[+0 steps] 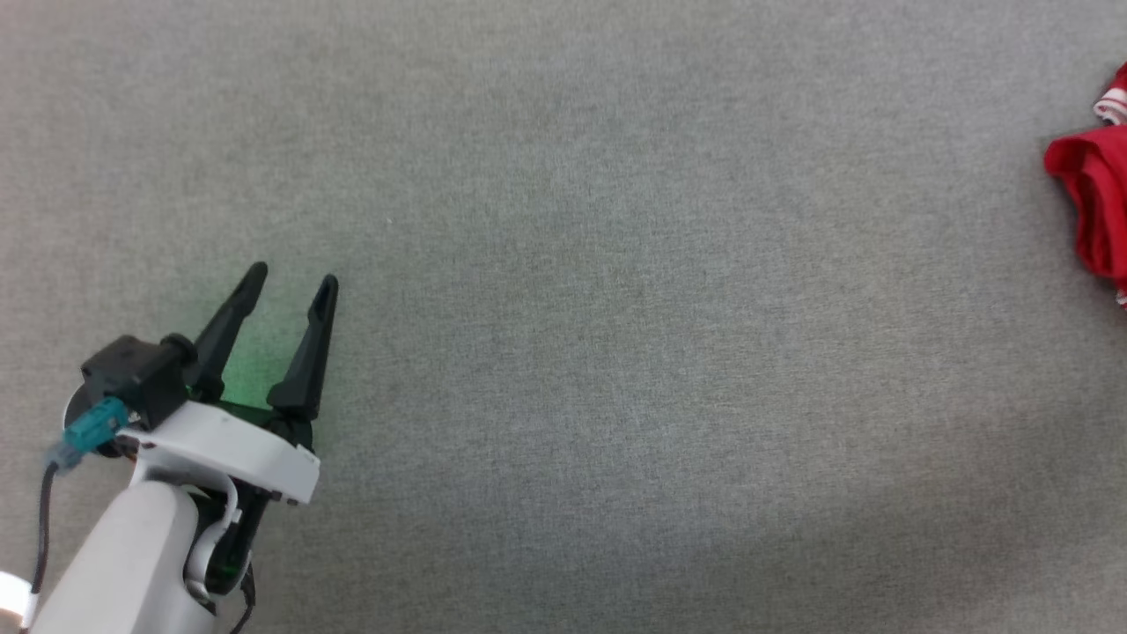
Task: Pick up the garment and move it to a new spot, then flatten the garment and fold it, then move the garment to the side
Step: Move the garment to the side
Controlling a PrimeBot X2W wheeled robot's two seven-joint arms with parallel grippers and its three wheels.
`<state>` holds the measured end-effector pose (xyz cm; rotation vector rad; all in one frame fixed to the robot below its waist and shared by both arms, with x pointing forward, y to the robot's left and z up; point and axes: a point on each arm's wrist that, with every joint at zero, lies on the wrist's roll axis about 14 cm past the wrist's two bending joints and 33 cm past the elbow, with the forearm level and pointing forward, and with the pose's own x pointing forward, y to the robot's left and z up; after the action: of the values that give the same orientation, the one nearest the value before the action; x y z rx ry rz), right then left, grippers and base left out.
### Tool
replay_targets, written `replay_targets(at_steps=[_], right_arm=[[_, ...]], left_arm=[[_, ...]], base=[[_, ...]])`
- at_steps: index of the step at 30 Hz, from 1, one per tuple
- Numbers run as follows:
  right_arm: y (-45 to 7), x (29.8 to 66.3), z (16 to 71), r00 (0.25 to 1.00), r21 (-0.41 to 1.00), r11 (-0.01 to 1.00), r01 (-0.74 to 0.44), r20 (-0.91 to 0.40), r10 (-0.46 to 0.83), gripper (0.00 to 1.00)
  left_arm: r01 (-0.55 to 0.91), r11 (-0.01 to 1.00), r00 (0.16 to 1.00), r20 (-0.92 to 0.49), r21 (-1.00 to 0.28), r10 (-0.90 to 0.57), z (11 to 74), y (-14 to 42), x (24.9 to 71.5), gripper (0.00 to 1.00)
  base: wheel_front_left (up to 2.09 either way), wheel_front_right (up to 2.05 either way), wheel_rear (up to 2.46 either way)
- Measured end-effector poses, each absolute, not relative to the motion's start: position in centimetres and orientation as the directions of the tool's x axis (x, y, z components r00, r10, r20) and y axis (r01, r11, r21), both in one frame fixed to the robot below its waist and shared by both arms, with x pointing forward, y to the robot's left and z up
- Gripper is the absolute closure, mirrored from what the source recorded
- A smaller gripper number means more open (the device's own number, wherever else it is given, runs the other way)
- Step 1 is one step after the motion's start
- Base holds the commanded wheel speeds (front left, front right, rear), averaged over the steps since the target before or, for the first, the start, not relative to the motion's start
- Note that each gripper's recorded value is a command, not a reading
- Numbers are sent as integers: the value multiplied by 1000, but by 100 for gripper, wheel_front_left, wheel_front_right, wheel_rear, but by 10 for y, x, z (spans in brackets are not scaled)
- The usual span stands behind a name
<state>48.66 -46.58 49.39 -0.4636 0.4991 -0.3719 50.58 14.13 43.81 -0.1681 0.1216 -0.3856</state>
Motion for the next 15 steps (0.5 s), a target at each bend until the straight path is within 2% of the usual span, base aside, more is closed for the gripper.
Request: replay_targets(at_steps=[15], right_arm=[[-416, 495, 539, 928, -420, 883, 210, -199, -315, 0]], left_arm=[[295, 941, 952, -38, -168, -305, 473, 166, 470, 0]], base=[[0, 0, 0]])
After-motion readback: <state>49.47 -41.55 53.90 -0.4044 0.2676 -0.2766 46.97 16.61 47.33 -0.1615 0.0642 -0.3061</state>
